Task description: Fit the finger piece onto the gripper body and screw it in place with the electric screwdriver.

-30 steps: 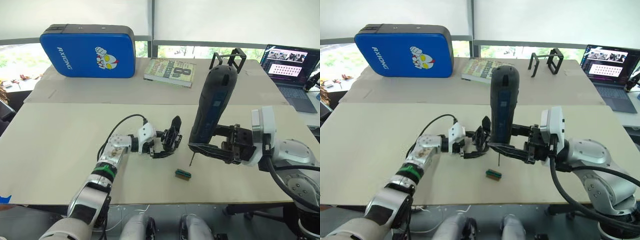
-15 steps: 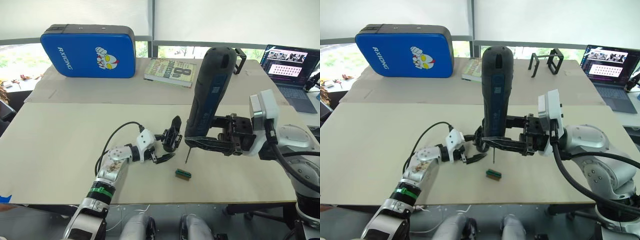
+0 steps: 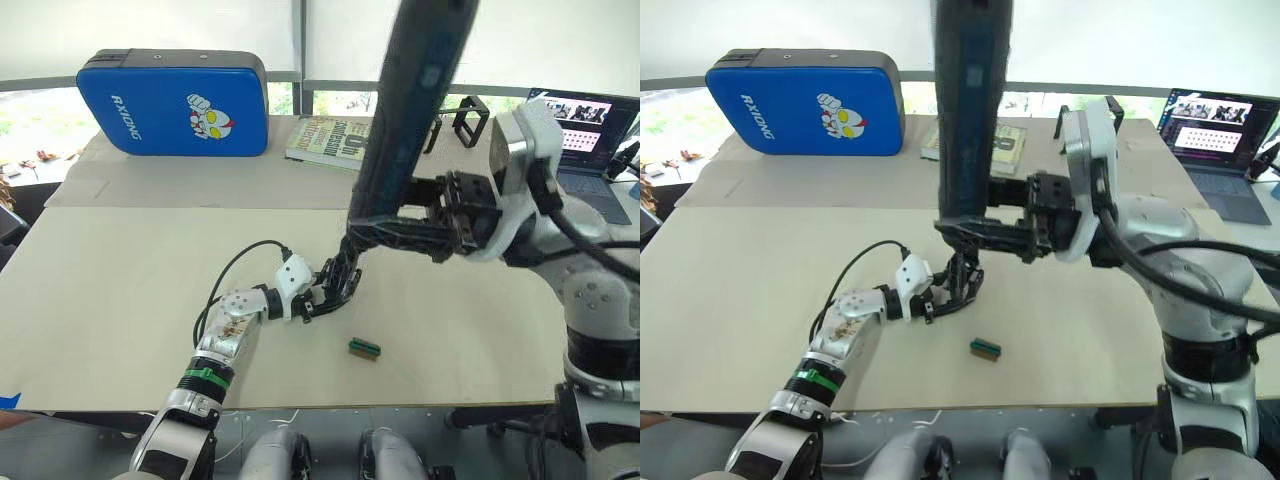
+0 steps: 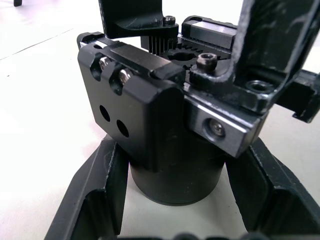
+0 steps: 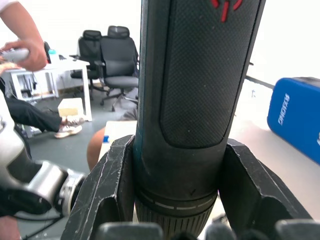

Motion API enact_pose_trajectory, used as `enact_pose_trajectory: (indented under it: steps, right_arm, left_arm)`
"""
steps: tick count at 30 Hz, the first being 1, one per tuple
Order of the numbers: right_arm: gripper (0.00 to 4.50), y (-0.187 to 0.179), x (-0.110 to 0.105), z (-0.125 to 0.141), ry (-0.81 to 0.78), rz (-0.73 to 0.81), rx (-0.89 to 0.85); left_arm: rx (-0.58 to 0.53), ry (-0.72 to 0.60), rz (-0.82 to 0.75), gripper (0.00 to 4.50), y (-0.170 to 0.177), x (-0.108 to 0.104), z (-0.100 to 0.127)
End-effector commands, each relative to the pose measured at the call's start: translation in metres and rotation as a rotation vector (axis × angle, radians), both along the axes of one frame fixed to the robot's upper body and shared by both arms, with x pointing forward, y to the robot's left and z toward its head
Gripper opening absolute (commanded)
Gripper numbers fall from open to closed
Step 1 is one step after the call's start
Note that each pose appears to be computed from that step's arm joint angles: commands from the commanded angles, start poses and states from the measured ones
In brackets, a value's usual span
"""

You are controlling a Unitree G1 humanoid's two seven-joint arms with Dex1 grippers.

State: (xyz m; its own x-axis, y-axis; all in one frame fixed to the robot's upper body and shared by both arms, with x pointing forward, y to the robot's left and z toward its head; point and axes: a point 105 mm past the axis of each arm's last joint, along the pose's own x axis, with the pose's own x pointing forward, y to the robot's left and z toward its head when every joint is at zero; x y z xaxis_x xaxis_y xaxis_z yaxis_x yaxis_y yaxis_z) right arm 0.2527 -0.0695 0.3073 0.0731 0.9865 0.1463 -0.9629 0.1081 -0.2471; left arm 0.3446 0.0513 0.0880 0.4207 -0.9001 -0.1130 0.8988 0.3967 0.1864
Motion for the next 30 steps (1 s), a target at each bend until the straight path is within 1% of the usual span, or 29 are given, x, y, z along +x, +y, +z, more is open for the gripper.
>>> enact_pose_trajectory:
  steps: [1,6,13,22,30]
  right_arm:
    - [1.94,0.006,-0.001,0.023,-0.019,0.02,0.052]
    - [1.94,0.021,0.004,0.027,-0.046,0.035,0.033]
    - [1.94,0.036,0.016,0.015,-0.088,0.04,-0.012]
    - [1.94,0.04,0.03,0.001,-0.137,0.012,-0.045]
    - [1.94,0.04,0.034,-0.004,-0.154,0.006,-0.06]
  left_arm:
    - [-0.014,-0.027,-0.019,2.29,-0.004,-0.001,0.008]
    - [-0.009,-0.029,-0.023,2.29,-0.005,-0.002,0.007]
    - [-0.01,-0.03,-0.015,2.29,-0.005,-0.001,0.007]
    - [-0.012,-0.036,-0.011,2.29,-0.004,-0.002,0.008]
    - [-0.014,-0.035,-0.014,2.29,-0.003,-0.003,0.008]
